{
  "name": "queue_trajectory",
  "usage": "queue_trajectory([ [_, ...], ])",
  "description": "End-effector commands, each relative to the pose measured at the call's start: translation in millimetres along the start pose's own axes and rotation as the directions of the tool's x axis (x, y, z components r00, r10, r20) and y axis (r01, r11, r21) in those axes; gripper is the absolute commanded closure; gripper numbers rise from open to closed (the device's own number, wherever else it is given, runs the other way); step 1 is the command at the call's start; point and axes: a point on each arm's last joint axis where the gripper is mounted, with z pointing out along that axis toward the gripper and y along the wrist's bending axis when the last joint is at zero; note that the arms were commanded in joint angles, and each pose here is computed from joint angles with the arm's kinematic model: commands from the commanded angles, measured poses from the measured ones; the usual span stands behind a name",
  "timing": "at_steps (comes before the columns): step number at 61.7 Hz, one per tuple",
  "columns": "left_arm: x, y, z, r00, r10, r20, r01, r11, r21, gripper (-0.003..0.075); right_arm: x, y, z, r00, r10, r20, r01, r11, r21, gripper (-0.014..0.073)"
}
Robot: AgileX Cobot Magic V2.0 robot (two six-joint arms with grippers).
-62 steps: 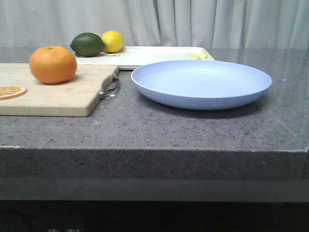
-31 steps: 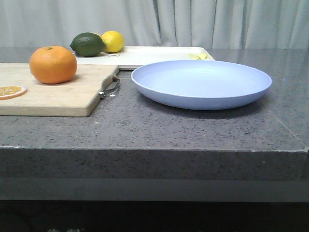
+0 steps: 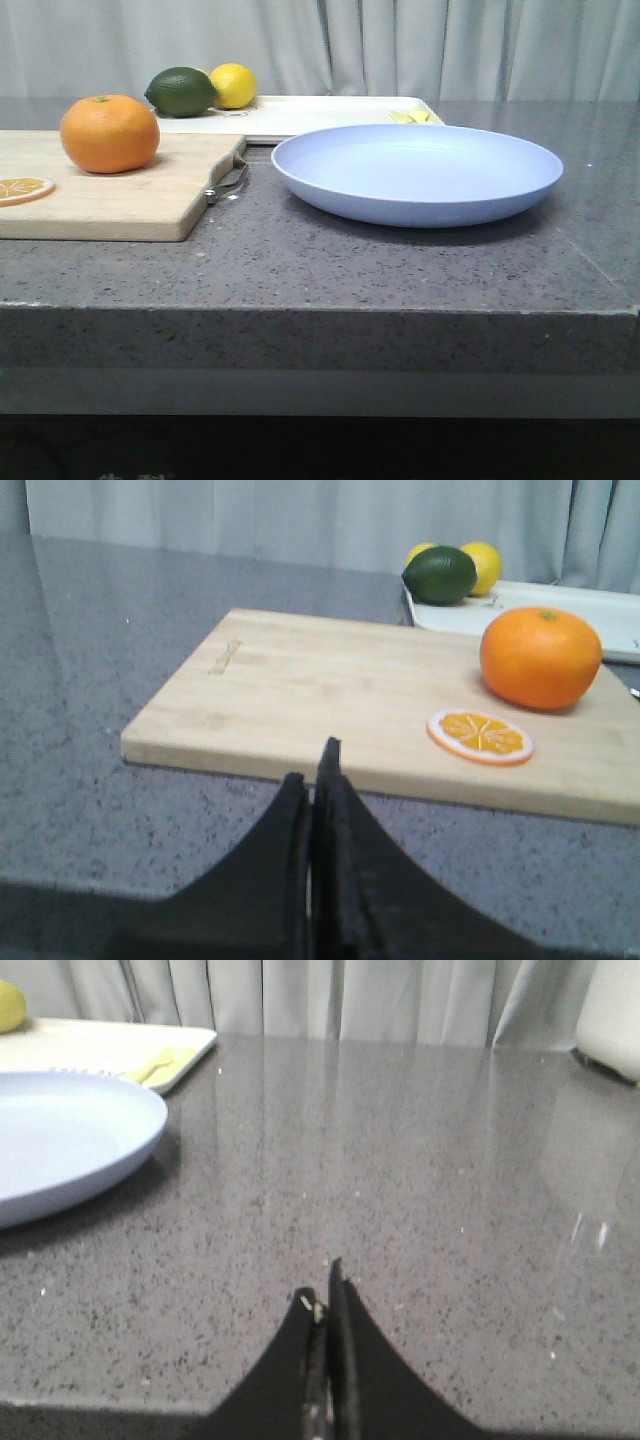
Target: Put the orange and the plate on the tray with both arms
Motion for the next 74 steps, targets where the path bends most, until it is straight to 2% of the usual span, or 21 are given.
queue_trajectory([
  [1, -17, -1, -3, 0.978, -0.020, 0.209, 0.018, 1.000, 0.011, 0.0738, -20, -1, -5, 0.986, -0.010, 0.166, 0.008, 1.000, 0.011, 0.0664],
  [6, -30, -1, -7, 0.951, -0.021, 0.308, 0.017, 1.000, 0.017, 0.0738, -41, 0, -10, 0.976, -0.010, 0.218, 0.008, 1.000, 0.011, 0.0664],
  [15, -70, -5, -16, 0.932, -0.021, 0.361, 0.013, 1.000, 0.025, 0.0738, -92, 1, -23, 0.965, -0.011, 0.262, 0.009, 1.000, 0.007, 0.0655],
  [23, -113, -9, -7, 0.970, 0.019, 0.244, -0.022, 1.000, 0.010, 0.0737, -137, 1, -14, 0.985, -0.011, 0.170, 0.011, 1.000, 0.001, 0.0655],
  [30, -131, -11, 22, 0.994, 0.022, 0.106, -0.022, 1.000, 0.002, 0.0738, -162, 1, 12, 0.997, -0.010, 0.071, 0.010, 1.000, 0.000, 0.0655],
  [37, -140, -11, 46, 0.998, 0.022, 0.054, -0.021, 1.000, -0.002, 0.0738, -171, 1, 36, 1.000, -0.009, 0.008, 0.009, 1.000, -0.002, 0.0655],
  [43, -140, -11, 59, 0.999, 0.021, 0.047, -0.021, 1.000, -0.004, 0.0737, -172, 1, 49, 1.000, -0.008, 0.002, 0.008, 1.000, 0.000, 0.0651],
  [47, -140, -11, 62, 0.998, 0.021, 0.054, -0.021, 1.000, -0.004, 0.0725, -172, 1, 52, 1.000, -0.008, 0.005, 0.008, 1.000, 0.001, 0.0614],
  [51, -141, -11, 62, 0.998, 0.022, 0.064, -0.021, 1.000, -0.003, 0.0655, -173, 1, 52, 1.000, -0.008, 0.014, 0.008, 1.000, 0.001, 0.0524],
  [53, -142, -11, 62, 0.997, 0.022, 0.071, -0.021, 1.000, -0.003, 0.0594, -173, 1, 52, 1.000, -0.008, 0.015, 0.008, 1.000, 0.001, 0.0450],
  [56, -141, -11, 63, 0.997, 0.022, 0.070, -0.021, 1.000, -0.003, 0.0480, -173, 1, 52, 1.000, -0.008, 0.015, 0.008, 1.000, 0.001, 0.0326],
  [63, -139, -11, 63, 0.998, 0.021, 0.057, -0.021, 1.000, -0.004, 0.0156, -173, 1, 52, 1.000, -0.008, 0.012, 0.008, 1.000, 0.001, 0.0009],
  [65, -139, -11, 63, 0.998, 0.021, 0.055, -0.021, 1.000, -0.004, 0.0099, -173, 1, 52, 1.000, -0.008, 0.012, 0.008, 1.000, 0.001, -0.0064],
  [69, -139, -11, 63, 0.998, 0.021, 0.055, -0.021, 1.000, -0.004, 0.0013, -173, 1, 52, 1.000, -0.008, 0.009, 0.008, 1.000, 0.001, -0.0051],
  [74, -139, -11, 63, 0.998, 0.021, 0.055, -0.021, 1.000, -0.004, 0.0036, -173, 1, 52, 1.000, -0.008, 0.010, 0.008, 1.000, 0.001, -0.0046],
])
